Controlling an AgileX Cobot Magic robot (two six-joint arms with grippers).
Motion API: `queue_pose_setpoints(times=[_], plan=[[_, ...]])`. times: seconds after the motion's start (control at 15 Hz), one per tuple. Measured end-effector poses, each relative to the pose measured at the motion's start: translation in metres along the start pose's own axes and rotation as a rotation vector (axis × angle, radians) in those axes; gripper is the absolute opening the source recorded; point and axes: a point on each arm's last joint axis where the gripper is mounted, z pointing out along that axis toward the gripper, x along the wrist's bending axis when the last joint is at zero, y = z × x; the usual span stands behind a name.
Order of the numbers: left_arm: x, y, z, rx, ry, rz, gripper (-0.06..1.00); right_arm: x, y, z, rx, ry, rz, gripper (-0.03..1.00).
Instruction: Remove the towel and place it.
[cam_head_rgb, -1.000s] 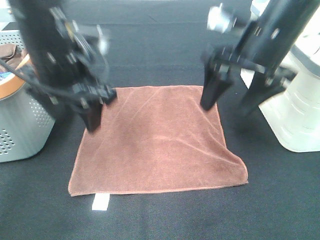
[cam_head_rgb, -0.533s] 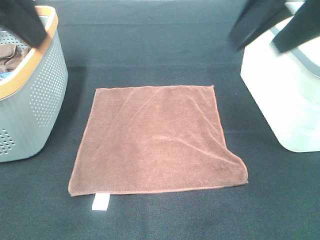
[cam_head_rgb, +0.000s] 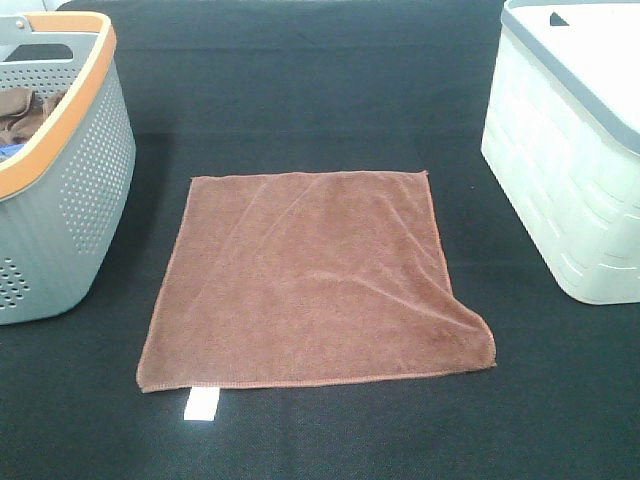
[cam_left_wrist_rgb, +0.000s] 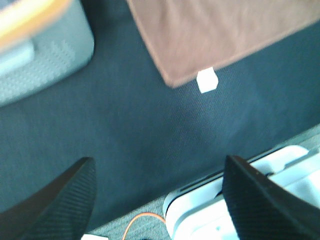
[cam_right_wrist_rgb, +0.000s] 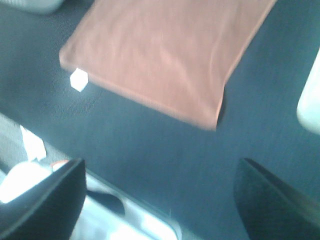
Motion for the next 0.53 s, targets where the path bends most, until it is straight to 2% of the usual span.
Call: queue_pose_setpoints(times=[0.27, 0.33, 0.4, 0.53], plan=[[0.011, -0.057, 0.018, -0.063, -0.027, 0.066, 0.68, -0.008, -0.069, 0.014, 0.043, -0.090, -0.015, 0.77], [0.011, -0.057, 0.018, -0.063, -0.027, 0.066, 0.68, -0.008, -0.069, 0.014, 0.043, -0.090, -0.015, 0.77], [0.013, -0.070, 0.023, -0.095, -0.038, 0.105, 0.68, -0.010, -0.091, 0.016, 0.029, -0.127, -0.009, 0.77], [0.014, -0.080, 0.028, -0.131, -0.049, 0.151, 0.68, -0.012, -0.112, 0.021, 0.017, -0.146, -0.015, 0.77]])
